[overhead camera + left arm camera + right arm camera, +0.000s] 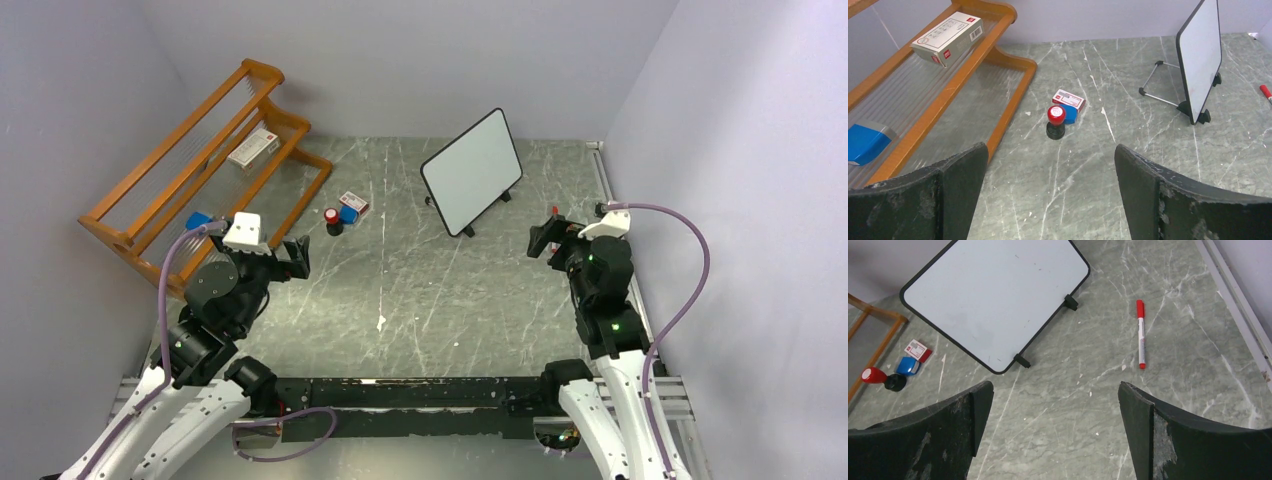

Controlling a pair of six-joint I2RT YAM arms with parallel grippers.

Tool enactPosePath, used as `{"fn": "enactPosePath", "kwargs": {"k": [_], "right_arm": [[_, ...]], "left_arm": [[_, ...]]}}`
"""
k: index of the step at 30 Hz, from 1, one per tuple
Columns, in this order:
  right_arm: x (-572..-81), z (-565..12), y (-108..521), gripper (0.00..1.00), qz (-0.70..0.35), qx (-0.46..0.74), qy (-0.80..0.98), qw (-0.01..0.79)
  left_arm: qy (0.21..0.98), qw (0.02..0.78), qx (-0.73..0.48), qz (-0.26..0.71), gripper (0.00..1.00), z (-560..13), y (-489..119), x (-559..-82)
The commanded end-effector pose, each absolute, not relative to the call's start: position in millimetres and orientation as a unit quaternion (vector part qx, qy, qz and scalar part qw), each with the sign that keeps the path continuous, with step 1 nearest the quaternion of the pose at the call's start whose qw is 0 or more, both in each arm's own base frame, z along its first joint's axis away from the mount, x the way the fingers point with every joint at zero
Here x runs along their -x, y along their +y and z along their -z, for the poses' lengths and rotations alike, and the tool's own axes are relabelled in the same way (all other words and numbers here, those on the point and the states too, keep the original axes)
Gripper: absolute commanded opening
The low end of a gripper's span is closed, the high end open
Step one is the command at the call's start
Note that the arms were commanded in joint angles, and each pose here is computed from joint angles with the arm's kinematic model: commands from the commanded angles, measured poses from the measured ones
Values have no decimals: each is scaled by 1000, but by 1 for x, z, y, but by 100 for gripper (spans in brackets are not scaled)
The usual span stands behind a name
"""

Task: Write a sentence on the whiteboard
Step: Move the whiteboard to the center of the board.

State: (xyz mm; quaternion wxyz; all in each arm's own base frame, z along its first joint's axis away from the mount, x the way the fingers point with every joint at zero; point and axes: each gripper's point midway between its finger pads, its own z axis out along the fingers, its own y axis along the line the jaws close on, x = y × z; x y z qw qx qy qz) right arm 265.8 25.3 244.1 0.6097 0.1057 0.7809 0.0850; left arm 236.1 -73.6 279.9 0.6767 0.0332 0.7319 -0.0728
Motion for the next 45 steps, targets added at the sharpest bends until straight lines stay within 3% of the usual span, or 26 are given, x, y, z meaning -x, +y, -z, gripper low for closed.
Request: {"fn": "enactPosePath", "kwargs": {"k": [1, 16, 26, 36, 45], "right_arm": [[-265, -258, 22, 100, -85, -110, 768, 625], [-278, -233, 43, 100, -117, -61, 781, 610], [-312, -172, 81, 96, -176, 16, 820, 544], [-355, -101, 104, 87, -167, 100, 857, 478], [-393, -75, 129, 74, -150, 185, 857, 456]], "left_arm": [[723, 686, -30, 73, 100, -285, -72, -238], [726, 683, -34, 73, 100, -283, -75, -240], [721, 686, -38, 91, 100, -286, -82, -241], [719, 683, -81, 101, 100, -281, -94, -241], [724, 674, -106, 106, 100, -276, -104, -244]]}}
